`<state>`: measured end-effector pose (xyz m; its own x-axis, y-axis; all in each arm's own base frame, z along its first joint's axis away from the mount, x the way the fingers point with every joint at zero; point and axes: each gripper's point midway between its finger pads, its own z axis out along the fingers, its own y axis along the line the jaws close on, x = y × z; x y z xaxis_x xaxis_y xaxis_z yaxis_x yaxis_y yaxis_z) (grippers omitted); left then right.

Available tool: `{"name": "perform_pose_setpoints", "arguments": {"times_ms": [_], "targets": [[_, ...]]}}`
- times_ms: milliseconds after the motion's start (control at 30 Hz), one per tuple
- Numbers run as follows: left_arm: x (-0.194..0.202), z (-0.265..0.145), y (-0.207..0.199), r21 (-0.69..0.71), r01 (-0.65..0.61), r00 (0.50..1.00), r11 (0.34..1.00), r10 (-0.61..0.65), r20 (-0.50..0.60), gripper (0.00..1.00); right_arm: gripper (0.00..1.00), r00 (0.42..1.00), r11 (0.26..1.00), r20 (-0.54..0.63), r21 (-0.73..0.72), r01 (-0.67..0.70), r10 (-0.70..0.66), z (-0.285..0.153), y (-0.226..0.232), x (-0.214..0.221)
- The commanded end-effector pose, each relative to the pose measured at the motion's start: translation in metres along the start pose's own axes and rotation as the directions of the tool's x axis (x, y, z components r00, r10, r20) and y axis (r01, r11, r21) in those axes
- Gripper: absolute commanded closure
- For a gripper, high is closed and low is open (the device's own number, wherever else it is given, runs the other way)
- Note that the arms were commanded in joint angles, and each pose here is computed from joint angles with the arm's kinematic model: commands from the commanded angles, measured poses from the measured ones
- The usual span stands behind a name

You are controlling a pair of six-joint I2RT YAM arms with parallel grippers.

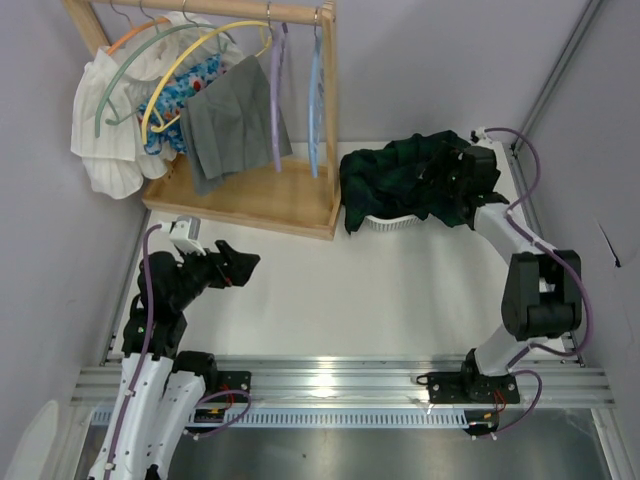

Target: Place the skirt on the hanger

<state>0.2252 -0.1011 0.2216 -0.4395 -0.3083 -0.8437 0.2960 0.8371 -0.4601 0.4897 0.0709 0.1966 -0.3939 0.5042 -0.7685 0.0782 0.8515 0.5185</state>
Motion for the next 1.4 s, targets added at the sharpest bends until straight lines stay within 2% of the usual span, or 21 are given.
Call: {"name": "perform_pose_setpoints", "arguments": {"times_ms": [0, 100, 200, 300, 400, 467, 567, 667, 700, 800, 833, 900, 933, 1000, 1067, 1133, 1267, 1300, 1367], "targets": [[-0.007, -0.003, -0.01, 0.039, -0.027, 1.0, 0.999, 0.026, 0.012, 0.0, 0.1, 0.994, 1.0, 0.107, -0.017, 0.006, -0.004, 0.02, 0.019, -0.021], [-0.004, -0.001, -0.01, 0.048, -0.022, 1.0, 0.999, 0.022, -0.001, 0.01, 0.1, 0.997, 1.0, 0.08, -0.019, 0.015, -0.013, 0.046, 0.021, -0.008], [-0.003, -0.001, -0.009, 0.042, -0.018, 1.0, 0.999, 0.018, -0.008, 0.01, 0.16, 0.998, 0.999, 0.058, 0.052, -0.005, 0.002, 0.075, 0.006, 0.001], [-0.003, -0.002, -0.008, 0.037, -0.022, 1.0, 0.999, 0.022, 0.005, 0.01, 0.19, 0.997, 0.998, 0.079, 0.066, -0.014, 0.009, 0.088, -0.001, 0.007], [-0.006, -0.006, -0.008, 0.03, -0.029, 0.999, 0.999, 0.028, 0.034, 0.0, 0.33, 0.992, 0.999, 0.123, 0.044, -0.015, 0.01, 0.095, 0.002, 0.0], [-0.007, -0.008, -0.009, 0.034, -0.033, 0.998, 0.999, 0.032, 0.05, 0.01, 0.53, 0.992, 0.999, 0.126, 0.046, -0.01, 0.004, 0.1, 0.002, -0.002], [-0.009, -0.01, -0.013, 0.052, -0.043, 0.997, 0.998, 0.04, 0.063, 0.01, 1.0, 0.995, 0.999, 0.103, 0.049, 0.002, -0.007, 0.109, 0.005, -0.002], [-0.011, -0.012, -0.021, 0.096, -0.057, 0.996, 0.994, 0.05, 0.075, 0.01, 1.0, 0.992, 0.999, 0.12, 0.031, 0.039, -0.042, 0.092, 0.024, -0.016], [-0.012, -0.014, -0.029, 0.134, -0.067, 0.996, 0.989, 0.057, 0.074, 0.01, 1.0, 0.986, 0.998, 0.155, 0.033, 0.051, -0.056, 0.074, 0.034, -0.033], [-0.026, -0.023, -0.048, 0.201, -0.117, 0.987, 0.973, 0.091, 0.131, 0.01, 1.0, 0.975, 0.992, 0.184, 0.038, 0.12, -0.125, 0.037, 0.058, -0.048], [-0.029, -0.027, -0.054, 0.213, -0.124, 0.985, 0.969, 0.095, 0.144, 0.0, 1.0, 0.965, 0.991, 0.226, 0.011, 0.137, -0.136, 0.009, 0.077, -0.067], [-0.042, -0.04, -0.069, 0.243, -0.151, 0.978, 0.958, 0.108, 0.179, 0.01, 1.0, 0.956, 0.981, 0.223, 0.006, 0.196, -0.193, -0.019, 0.095, -0.067], [-0.049, -0.048, -0.079, 0.263, -0.167, 0.974, 0.95, 0.117, 0.194, 0.01, 1.0, 0.946, 0.979, 0.257, 0.018, 0.201, -0.199, -0.045, 0.104, -0.081], [-0.056, -0.061, -0.093, 0.291, -0.185, 0.972, 0.939, 0.132, 0.193, 0.01, 1.0, 0.947, 0.974, 0.229, 0.017, 0.227, -0.225, -0.071, 0.117, -0.072], [-0.058, -0.062, -0.095, 0.293, -0.198, 0.97, 0.936, 0.144, 0.195, 0.0, 1.0, 0.945, 0.976, 0.253, -0.005, 0.218, -0.209, -0.107, 0.127, -0.08], [-0.059, -0.059, -0.1, 0.309, -0.195, 0.974, 0.931, 0.147, 0.174, 0.0, 1.0, 0.951, 0.974, 0.23, -0.038, 0.222, -0.207, -0.13, 0.136, -0.07], [-0.07, -0.055, -0.109, 0.288, -0.199, 0.975, 0.937, 0.158, 0.159, 0.02, 1.0, 0.952, 0.969, 0.223, -0.086, 0.233, -0.209, -0.193, 0.154, -0.061], [-0.076, -0.054, -0.105, 0.247, -0.197, 0.972, 0.949, 0.156, 0.175, 0.02, 1.0, 0.955, 0.971, 0.226, -0.1, 0.217, -0.19, -0.217, 0.153, -0.061], [-0.076, -0.054, -0.111, 0.247, -0.197, 0.973, 0.949, 0.157, 0.172, 0.02, 1.0, 0.966, 0.961, 0.186, -0.177, 0.213, -0.18, -0.244, 0.164, -0.043]]}}
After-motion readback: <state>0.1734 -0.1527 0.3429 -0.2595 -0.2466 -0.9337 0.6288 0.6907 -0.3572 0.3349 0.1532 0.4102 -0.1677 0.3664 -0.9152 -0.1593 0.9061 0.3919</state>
